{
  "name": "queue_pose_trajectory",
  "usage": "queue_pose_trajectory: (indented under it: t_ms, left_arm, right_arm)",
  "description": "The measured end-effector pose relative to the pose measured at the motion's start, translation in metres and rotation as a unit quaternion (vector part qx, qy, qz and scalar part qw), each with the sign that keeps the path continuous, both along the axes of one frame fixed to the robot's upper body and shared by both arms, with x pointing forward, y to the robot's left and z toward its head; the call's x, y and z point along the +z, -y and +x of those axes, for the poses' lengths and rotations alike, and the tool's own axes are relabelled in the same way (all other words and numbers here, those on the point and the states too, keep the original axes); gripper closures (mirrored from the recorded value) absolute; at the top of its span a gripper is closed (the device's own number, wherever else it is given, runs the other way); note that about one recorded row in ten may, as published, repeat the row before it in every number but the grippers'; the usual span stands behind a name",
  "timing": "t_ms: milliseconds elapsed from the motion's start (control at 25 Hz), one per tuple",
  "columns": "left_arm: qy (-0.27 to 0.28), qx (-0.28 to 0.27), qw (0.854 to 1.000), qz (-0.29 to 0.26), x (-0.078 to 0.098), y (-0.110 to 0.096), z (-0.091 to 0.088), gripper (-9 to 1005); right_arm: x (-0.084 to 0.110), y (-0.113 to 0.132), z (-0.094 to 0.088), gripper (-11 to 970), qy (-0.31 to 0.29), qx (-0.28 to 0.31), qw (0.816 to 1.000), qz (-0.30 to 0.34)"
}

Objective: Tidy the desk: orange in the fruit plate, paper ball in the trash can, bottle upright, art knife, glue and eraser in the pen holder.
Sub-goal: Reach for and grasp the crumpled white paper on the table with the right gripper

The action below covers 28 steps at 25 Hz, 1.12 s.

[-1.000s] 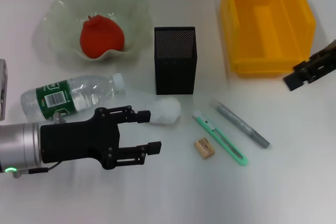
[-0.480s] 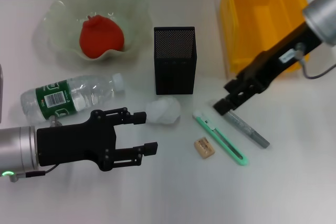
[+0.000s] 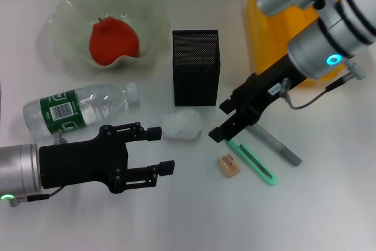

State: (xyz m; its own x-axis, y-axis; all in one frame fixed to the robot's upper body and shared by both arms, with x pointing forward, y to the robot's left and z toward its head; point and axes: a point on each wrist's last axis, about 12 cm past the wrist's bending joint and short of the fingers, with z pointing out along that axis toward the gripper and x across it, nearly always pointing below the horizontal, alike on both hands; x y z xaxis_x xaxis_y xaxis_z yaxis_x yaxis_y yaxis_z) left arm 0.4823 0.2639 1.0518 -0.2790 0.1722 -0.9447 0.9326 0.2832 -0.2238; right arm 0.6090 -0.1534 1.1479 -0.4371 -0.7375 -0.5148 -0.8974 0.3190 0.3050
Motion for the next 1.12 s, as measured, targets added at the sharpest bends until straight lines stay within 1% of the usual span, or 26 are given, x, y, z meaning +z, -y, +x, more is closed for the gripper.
queue_pose_trajectory:
  t_ms: [120,360,560,720,1120]
  left_arm:
    - [0.0,0.0,1.0,0.0,0.0,0.0,0.0,269]
    - [0.0,0.004,1.0,0.003,-0.001,0.0,0.001,269]
    - [0.001,0.005,1.0,0.004,-0.001,0.0,0.002,270]
    - [0.003,0.005,1.0,0.004,0.0,0.001,0.003,270]
    - [0.003,0.01,1.0,0.003,0.0,0.0,0.004,268]
  right_arm:
    - [-0.008,-0.006,0.001,135,0.022,0.003,1.0,-0.012]
    - [-0.018,-0.013,0.003,136,0.044,0.003,0.999,-0.019]
    - [-0.018,-0.019,0.004,135,0.052,0.005,0.999,0.005]
    - [-0.017,-0.02,0.006,135,0.057,0.001,0.998,0.012]
    - [-0.027,-0.034,0.001,136,0.072,0.018,0.997,0.021]
